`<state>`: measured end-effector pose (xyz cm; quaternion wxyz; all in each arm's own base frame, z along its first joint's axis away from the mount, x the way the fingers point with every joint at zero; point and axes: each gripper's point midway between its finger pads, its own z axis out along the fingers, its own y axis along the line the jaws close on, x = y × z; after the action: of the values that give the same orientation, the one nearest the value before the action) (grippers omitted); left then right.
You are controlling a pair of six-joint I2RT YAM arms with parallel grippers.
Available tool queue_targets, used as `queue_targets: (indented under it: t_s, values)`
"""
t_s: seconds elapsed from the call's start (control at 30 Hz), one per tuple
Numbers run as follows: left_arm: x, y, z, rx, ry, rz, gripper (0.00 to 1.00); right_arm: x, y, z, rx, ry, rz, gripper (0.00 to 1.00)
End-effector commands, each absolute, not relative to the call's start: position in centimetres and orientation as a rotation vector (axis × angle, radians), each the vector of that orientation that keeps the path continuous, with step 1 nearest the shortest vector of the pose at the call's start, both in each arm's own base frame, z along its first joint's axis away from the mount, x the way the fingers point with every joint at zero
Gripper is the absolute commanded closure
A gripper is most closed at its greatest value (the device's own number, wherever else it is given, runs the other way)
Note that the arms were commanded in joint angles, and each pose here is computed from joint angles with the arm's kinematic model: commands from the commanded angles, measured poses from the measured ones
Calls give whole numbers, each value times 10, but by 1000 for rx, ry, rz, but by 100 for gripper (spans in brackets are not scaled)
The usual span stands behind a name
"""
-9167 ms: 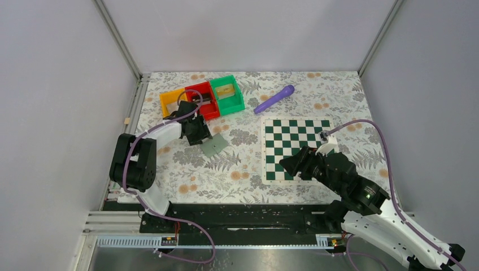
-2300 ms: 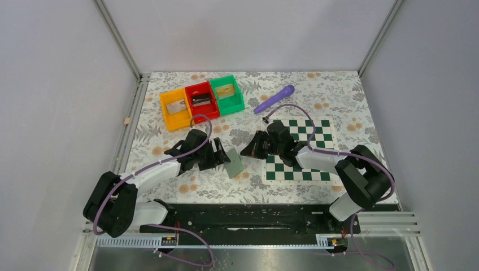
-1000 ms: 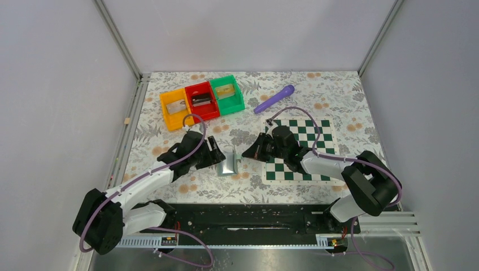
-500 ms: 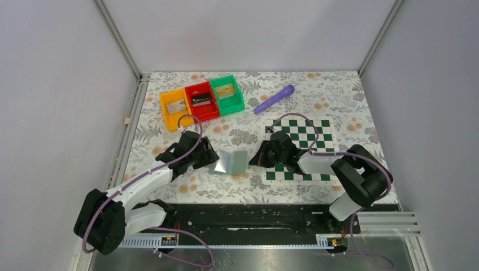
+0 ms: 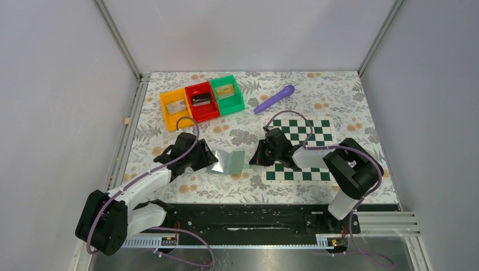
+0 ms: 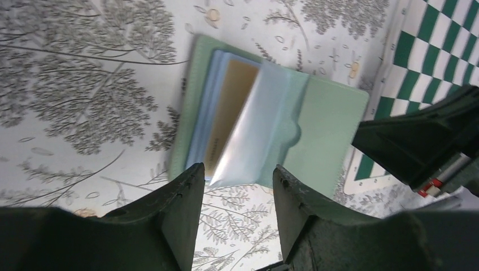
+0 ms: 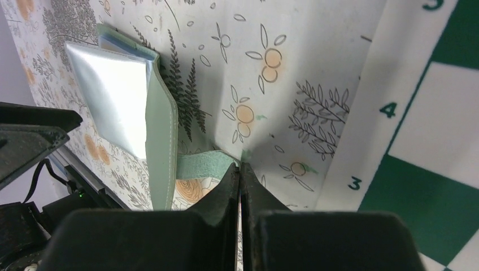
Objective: Take the credit cards out of the card holder
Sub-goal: Remove the credit card from the card holder.
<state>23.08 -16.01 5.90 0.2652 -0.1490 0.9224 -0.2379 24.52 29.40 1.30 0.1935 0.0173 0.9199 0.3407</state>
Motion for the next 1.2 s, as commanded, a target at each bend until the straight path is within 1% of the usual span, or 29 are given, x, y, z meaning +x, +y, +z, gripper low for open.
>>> queue_targets:
  t_s: [0.0,0.23,0.4,0.5,0.57,0.67,0.77,0.87,1.17]
  values:
    - [239,-181,70,-314,2444,-797,52,263,295,18,-7,2557,895,100]
    - [243,-188,63,-298,2459,-816,50,267,292,18,-27,2562,872,100]
    - [245,-188,69,-277,2439,-818,49,268,293,20,-33,2561,875,100]
    - [246,-177,68,-295,2451,-733,48,269,294,20,-33,2561,880,100]
    - [248,-167,67,-314,2454,-656,46,269,294,19,-33,2563,879,100]
    - [248,-163,66,-321,2457,-625,44,268,294,18,-37,2567,879,100]
    - [247,-170,65,-308,2462,-674,43,269,294,17,-35,2567,882,100]
    - [248,-183,70,-282,2437,-777,42,269,295,17,-35,2567,888,100]
    - [245,-198,69,-259,2434,-891,44,269,296,21,-36,2560,898,100]
